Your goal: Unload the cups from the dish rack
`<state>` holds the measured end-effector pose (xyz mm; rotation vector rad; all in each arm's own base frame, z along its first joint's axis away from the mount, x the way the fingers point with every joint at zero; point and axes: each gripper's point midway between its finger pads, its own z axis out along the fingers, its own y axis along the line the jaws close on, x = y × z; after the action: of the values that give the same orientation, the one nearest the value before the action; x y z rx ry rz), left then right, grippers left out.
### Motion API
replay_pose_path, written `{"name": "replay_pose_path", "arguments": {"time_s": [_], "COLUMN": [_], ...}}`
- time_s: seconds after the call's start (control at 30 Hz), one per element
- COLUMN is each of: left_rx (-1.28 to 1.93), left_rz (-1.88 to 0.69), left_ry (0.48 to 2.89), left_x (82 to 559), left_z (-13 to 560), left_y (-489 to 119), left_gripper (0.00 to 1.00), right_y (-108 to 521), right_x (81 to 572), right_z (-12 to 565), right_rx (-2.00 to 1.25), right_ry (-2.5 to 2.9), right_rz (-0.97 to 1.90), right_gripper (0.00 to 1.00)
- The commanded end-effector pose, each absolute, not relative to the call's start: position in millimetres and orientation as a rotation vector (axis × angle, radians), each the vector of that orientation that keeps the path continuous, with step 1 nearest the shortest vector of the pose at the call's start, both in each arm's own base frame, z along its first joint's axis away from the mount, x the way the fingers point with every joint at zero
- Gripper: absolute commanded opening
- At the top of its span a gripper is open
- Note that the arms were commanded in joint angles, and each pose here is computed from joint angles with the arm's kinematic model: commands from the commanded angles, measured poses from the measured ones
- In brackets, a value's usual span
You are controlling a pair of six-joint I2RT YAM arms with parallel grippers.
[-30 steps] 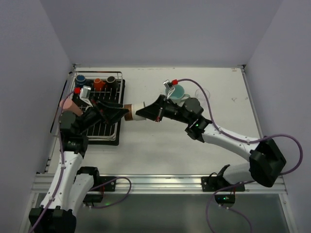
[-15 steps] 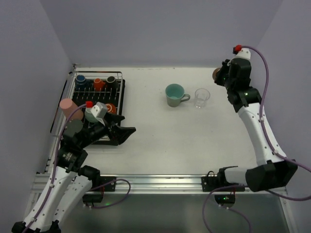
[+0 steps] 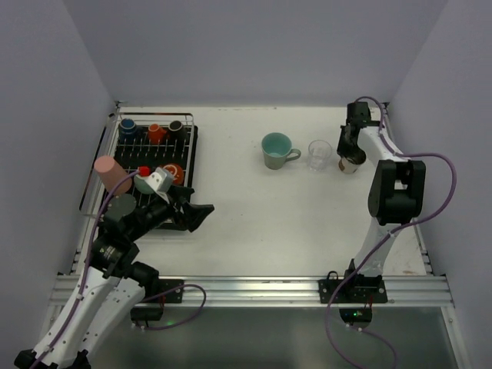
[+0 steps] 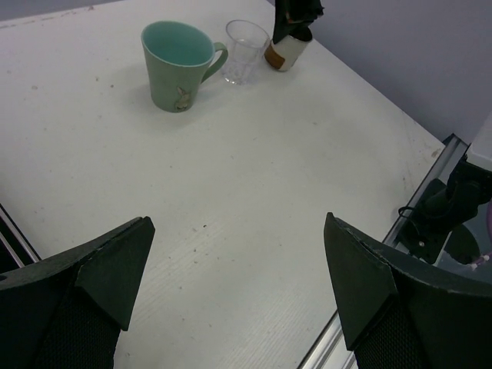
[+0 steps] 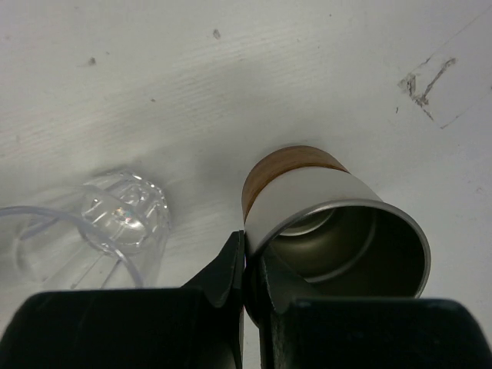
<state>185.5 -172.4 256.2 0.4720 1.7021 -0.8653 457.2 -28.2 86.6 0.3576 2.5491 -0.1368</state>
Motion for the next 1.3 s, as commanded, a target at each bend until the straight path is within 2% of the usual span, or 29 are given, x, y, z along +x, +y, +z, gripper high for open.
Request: {"name": "replay_pose_path", "arguments": {"time_s": [0.0, 0.23, 0.33, 0.37, 0.47, 0.53, 0.73, 0.8, 0.83, 0.87, 0.9, 0.93, 0.97, 1.0, 1.03, 1.1, 1.27], "left_rx": [0.475, 0.467, 0.463, 0.462, 0.449, 0.439, 0.340, 0.226, 0.185, 0.119, 0.075, 0.011, -0.059, -0.104, -0.154, -0.276, -0.494], "left_rz": [-0.839, -0.831, -0.827, -0.826, -0.814, -0.804, -0.699, -0.600, -0.566, -0.493, -0.466, -0.438, -0.360, -0.332, -0.300, -0.176, 0.151], "left_ry": [1.722, 1.743, 1.746, 1.750, 1.756, 1.762, 1.797, 1.822, 1.830, 1.867, 1.843, 1.855, 1.865, 1.838, 1.841, 1.794, 1.696], "left_x": [187.7, 190.7, 191.7, 192.0, 194.7, 196.6, 214.7, 229.3, 234.2, 242.4, 246.8, 250.8, 258.0, 261.8, 266.9, 274.7, 279.6], "left_z": [249.1, 245.7, 244.9, 244.2, 243.4, 242.7, 241.7, 243.7, 245.6, 241.0, 259.5, 262.5, 263.7, 277.8, 278.2, 290.6, 306.2], "left_y": [-170.8, -170.6, -170.1, -170.0, -167.9, -166.2, -150.6, -134.2, -128.3, -116.8, -110.7, -104.0, -90.8, -83.8, -78.0, -52.9, 4.9], "left_gripper": [1.00, 1.00, 1.00, 1.00, 1.00, 1.00, 1.00, 1.00, 1.00, 1.00, 1.00, 1.00, 1.00, 1.00, 1.00, 1.00, 1.00], "right_y": [-34.3, -31.2, -28.3, -27.6, -29.6, -28.3, -14.3, -3.8, 1.1, 12.6, 24.2, 36.4, 45.2, 76.9, 91.1, 133.5, 187.7], "right_x": [468.8, 471.6, 473.7, 474.5, 476.1, 477.0, 478.9, 467.8, 453.8, 439.1, 437.9, 421.1, 411.6, 396.7, 381.4, 353.7, 300.7], "right_z": [108.6, 91.8, 86.4, 86.1, 94.5, 104.6, 184.4, 225.5, 215.3, 247.9, 266.2, 243.4, 246.1, 275.5, 254.4, 268.8, 253.5], "right_rx": [0.334, 0.355, 0.351, 0.351, 0.377, 0.385, 0.414, 0.424, 0.430, 0.395, 0.371, 0.351, 0.335, 0.240, 0.220, 0.088, -0.086], "right_ry": [2.511, 2.519, 2.534, 2.534, 2.510, 2.489, 2.308, 2.174, 2.180, 2.088, 1.999, 2.027, 1.998, 1.898, 1.930, 1.872, 1.850], "right_rz": [-0.111, -0.092, -0.096, -0.095, -0.105, -0.095, 0.044, 0.144, 0.173, 0.261, 0.340, 0.398, 0.452, 0.574, 0.624, 0.757, 0.968], "right_gripper": [0.00, 0.02, 0.11, 0.20, 0.29, 0.45, 0.50, 0.50, 0.58, 0.63, 0.65, 0.72, 0.74, 0.77, 0.84, 0.99, 0.99]}}
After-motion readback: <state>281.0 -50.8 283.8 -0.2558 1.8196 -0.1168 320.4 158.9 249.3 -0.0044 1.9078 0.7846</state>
